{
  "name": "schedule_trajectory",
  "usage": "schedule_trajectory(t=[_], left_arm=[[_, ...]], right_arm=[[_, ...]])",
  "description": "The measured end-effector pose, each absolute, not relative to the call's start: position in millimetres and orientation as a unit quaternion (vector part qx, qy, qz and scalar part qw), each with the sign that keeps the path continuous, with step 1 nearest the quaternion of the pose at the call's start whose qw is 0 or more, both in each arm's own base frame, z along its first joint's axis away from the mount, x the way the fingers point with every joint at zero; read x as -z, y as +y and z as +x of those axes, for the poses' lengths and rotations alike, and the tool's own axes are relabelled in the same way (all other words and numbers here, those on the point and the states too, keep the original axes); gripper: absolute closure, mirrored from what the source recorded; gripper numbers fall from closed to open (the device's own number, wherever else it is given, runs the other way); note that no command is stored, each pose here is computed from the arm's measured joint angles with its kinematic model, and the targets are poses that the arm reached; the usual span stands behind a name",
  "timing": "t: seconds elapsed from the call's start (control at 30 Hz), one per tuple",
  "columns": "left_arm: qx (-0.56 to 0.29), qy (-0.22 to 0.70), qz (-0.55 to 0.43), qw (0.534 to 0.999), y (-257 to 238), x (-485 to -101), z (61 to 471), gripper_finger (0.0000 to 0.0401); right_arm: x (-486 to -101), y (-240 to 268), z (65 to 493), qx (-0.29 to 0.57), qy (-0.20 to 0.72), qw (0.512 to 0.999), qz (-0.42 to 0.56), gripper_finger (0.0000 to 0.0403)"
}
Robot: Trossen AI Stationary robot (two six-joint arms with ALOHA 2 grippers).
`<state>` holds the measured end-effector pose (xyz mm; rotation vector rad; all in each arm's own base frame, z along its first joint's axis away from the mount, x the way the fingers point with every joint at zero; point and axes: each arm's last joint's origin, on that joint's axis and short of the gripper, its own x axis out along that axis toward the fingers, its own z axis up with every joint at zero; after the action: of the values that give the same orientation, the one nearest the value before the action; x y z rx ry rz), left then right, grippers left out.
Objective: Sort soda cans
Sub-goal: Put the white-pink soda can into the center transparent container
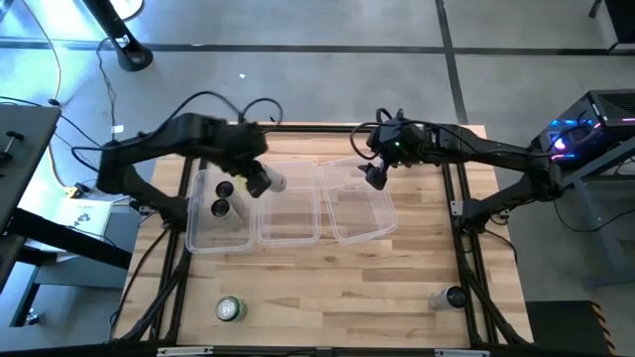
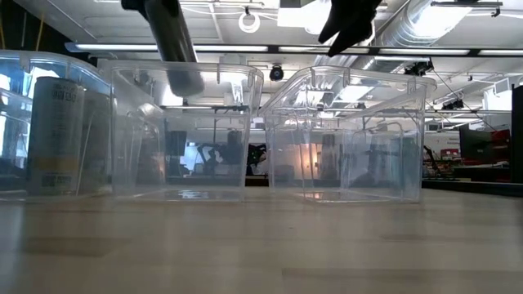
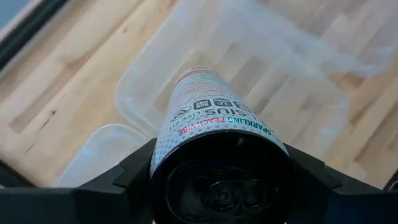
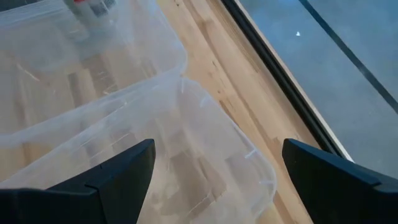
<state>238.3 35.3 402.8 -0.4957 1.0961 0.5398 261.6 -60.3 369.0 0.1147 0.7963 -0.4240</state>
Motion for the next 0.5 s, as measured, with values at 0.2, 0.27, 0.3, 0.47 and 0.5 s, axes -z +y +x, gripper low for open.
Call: schedule_trajectory(t=[0.2, 0.27, 0.3, 0.47, 0.5], left_arm=[[-0.228, 0.567, -0.216, 0.762, 61, -378, 263, 0.0166], [-0.222, 0.585, -0.207, 0.752, 66, -370, 269, 0.0166], [-0.219, 0.596, -0.201, 0.746, 69, -366, 273, 0.0166], [-0.207, 0.635, -0.182, 0.721, 81, -345, 287, 0.0166], [-0.204, 0.641, -0.177, 0.719, 82, -342, 290, 0.0166]], right_arm=[[-368, -57, 257, 0.209, 0.398, 0.89, 0.071, 0.0057], [-367, -54, 257, 0.207, 0.404, 0.888, 0.074, 0.0057], [-367, -53, 257, 0.206, 0.404, 0.888, 0.076, 0.0057], [-367, -48, 258, 0.201, 0.405, 0.889, 0.079, 0.0057], [-366, -47, 258, 0.201, 0.406, 0.888, 0.083, 0.0057]])
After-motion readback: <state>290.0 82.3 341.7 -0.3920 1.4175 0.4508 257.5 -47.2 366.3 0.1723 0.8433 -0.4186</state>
